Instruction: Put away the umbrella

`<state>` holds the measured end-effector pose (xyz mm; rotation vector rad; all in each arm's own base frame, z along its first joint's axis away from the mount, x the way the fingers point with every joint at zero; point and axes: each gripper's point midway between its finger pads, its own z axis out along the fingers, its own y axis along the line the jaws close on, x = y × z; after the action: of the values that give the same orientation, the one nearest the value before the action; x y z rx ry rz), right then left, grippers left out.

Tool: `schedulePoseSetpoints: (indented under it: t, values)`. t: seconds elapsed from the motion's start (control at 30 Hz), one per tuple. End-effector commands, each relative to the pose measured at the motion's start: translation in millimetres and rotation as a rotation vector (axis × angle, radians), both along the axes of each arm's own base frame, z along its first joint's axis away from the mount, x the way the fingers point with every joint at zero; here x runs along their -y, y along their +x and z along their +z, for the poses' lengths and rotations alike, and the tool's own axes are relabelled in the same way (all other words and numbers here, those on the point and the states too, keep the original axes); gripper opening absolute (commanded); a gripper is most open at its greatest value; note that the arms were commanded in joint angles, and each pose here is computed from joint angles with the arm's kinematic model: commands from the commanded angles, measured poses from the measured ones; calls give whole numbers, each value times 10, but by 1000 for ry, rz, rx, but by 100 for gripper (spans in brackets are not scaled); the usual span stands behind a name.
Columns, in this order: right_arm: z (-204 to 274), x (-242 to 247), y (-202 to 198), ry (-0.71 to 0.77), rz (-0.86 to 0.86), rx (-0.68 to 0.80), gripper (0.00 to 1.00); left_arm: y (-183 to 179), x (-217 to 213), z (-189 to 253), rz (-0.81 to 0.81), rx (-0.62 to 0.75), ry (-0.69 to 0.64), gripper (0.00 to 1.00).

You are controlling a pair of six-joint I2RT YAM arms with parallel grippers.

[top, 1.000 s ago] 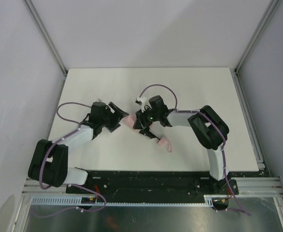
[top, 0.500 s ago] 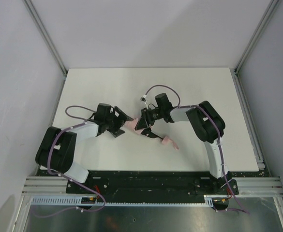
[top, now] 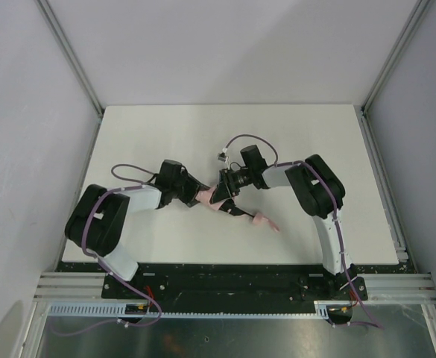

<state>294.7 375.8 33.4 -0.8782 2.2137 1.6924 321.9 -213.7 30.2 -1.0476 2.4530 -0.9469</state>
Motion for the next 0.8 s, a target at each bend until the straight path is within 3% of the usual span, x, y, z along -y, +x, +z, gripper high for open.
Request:
schedulePoseSetpoints:
  t: [0.0,0.13,0.23,0.43,0.77]
  values:
    - [-660,238,-320,-216,-43,-214,0,-52,-52,-158,25,0,79,42]
    - [-539,206,-222,-223,-78,-169,3,-111,-88,-203,26,3,106,21]
    - [-394,192,-107,-237,-125,-119,17,-126,-101,-210,23,7,117,11]
    - [13,248,141,-318,-235,105,53,-150,-124,-210,23,13,128,3]
    - [388,198,126,-562,-293,615,77,-180,-143,-152,41,4,121,0]
